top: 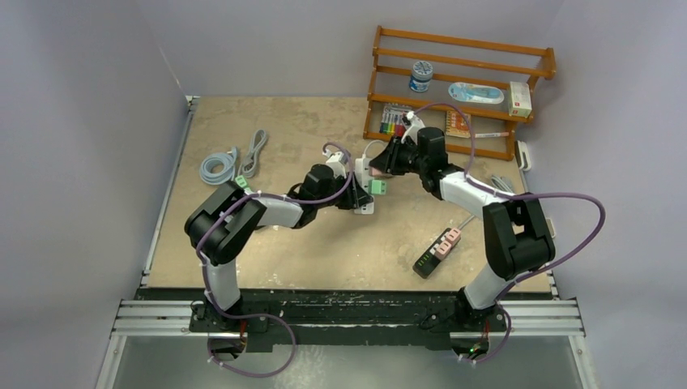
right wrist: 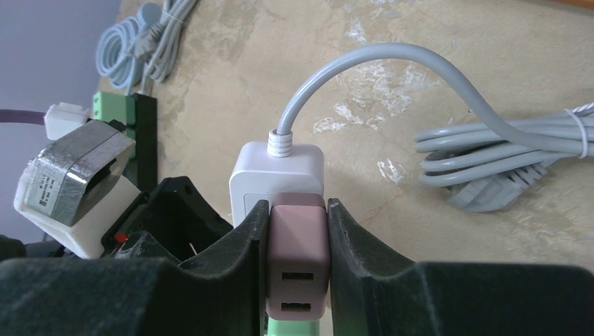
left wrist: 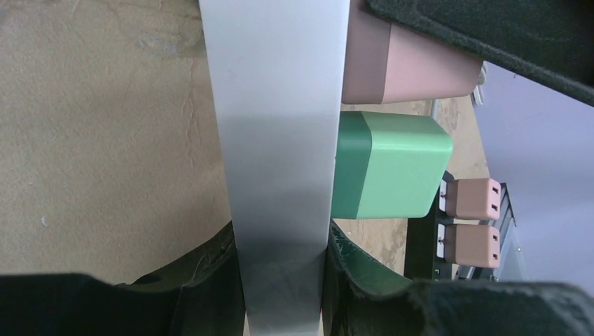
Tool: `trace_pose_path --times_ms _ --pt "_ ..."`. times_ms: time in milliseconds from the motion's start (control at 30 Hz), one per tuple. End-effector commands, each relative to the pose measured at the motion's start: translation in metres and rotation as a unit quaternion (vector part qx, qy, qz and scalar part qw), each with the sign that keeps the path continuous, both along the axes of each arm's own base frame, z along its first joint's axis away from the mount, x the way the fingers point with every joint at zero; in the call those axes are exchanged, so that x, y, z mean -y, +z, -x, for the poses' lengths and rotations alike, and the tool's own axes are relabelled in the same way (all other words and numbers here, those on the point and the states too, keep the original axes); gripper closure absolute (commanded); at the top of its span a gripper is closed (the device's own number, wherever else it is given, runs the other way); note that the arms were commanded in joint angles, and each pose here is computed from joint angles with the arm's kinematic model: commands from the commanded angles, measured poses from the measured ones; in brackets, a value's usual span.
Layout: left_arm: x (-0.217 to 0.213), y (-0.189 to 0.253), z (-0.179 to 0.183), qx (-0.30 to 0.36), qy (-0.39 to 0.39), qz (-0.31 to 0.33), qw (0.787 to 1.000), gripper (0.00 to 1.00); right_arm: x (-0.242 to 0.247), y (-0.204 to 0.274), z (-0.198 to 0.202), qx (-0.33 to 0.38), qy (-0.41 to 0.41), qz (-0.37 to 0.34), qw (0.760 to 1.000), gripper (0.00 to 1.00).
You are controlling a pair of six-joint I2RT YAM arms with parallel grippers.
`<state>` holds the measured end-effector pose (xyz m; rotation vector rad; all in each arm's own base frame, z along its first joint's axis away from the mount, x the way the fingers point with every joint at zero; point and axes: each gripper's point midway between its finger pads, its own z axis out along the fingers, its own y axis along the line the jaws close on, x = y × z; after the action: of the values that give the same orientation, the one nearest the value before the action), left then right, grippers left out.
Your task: Pull the plug off the socket
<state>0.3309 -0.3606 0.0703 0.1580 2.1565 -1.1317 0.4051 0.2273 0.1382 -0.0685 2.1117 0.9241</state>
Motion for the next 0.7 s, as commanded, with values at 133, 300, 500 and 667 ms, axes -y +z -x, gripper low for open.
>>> trace_pose_path --times_ms 133,300,500,667 --pt "-0.005 -0.012 -0.007 -0.017 0.022 -0.041 0.999 1.0 -0.02 0.133 -0.01 0.229 -0.017 0.102 0.968 1.0" --pt "-0.009 -0.026 -0.008 -0.033 0.027 -0.064 0.997 1.0 -0.012 0.166 -0.006 0.278 -0.1 0.141 0.945 1.0" --pt "-0.017 -0.038 -0.003 -0.053 0.024 -0.08 0.995 1.0 -0.028 0.183 0.008 0.295 -0.094 0.094 0.946 1.0" --pt "-0.005 -0.015 0.016 -0.026 -0.049 -0.054 0.997 1.0 -0.057 0.181 -0.015 0.277 0.007 0.033 0.96 1.0"
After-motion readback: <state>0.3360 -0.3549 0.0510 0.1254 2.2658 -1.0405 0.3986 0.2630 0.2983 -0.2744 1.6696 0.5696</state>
